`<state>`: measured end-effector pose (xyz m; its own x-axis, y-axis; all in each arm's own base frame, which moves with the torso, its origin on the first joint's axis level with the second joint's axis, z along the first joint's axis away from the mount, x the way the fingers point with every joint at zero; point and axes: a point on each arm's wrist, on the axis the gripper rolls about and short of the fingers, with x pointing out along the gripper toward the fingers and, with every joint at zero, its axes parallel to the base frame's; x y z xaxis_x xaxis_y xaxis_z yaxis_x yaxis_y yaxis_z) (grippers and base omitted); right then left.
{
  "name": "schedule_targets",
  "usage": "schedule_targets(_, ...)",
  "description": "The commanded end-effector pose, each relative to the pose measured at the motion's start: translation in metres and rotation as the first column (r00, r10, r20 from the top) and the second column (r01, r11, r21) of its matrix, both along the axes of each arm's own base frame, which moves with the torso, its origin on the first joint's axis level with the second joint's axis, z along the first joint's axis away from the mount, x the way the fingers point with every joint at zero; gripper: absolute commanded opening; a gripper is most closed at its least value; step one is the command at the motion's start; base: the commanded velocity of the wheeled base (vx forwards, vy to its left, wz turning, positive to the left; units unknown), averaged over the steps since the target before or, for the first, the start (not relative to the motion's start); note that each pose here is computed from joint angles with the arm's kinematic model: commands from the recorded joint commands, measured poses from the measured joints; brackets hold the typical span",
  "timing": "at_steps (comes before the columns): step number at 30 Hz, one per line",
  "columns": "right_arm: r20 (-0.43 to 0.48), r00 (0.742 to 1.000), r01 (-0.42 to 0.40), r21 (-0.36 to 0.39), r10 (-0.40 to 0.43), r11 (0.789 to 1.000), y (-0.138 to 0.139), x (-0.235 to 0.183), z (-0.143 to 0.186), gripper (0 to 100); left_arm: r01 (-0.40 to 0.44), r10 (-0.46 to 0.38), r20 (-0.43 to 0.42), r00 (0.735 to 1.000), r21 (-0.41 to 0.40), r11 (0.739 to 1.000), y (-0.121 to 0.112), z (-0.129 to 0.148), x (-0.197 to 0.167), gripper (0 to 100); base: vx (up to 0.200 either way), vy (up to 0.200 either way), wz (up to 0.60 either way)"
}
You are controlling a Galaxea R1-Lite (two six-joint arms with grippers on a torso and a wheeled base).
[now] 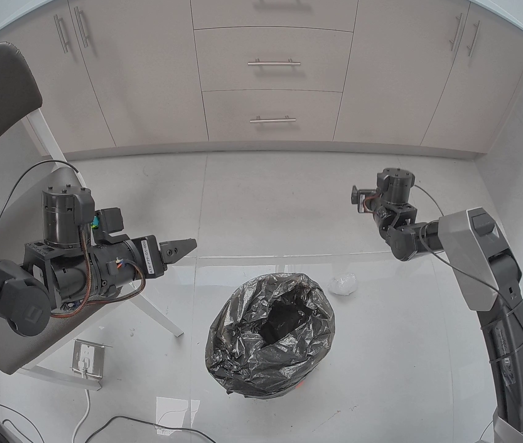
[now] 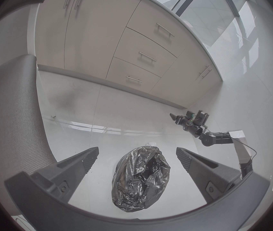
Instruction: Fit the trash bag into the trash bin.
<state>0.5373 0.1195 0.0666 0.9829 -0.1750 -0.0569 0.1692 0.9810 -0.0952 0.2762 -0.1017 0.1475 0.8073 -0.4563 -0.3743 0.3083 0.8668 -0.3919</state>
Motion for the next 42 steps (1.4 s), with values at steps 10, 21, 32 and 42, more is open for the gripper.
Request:
schedule_targets(10,-0.362,0.930,0.014,-0.113,-0.054,0.993,-0.012,0.001,-0.138,100,0.002,-0.002,-0.036,0.999,0.014,1.000,-0.004,-0.024,0.010,100,0.000,0.000,0.00)
schedule_targets(21,-0.698,0.713,-0.134,-0.222,-0.062,0.966,0.007,-0.036,-0.229,100,0.004,-0.003,0.018,1.000,-0.026,1.000,0.006,-0.031,0.015,100,0.000,0.000,0.00)
schedule_targets(32,-0.738,0.674,-0.198,-0.236,-0.042,0.951,0.028,-0.047,-0.235,100,0.025,-0.022,0.062,0.998,-0.052,0.998,0.012,-0.033,0.016,100,0.000,0.000,0.00)
schedule_targets(42,-0.720,0.693,-0.195,-0.244,-0.042,0.950,0.025,-0.041,-0.222,100,0.029,-0.026,0.060,0.998,-0.053,0.998,0.012,-0.034,0.016,100,0.000,0.000,0.00)
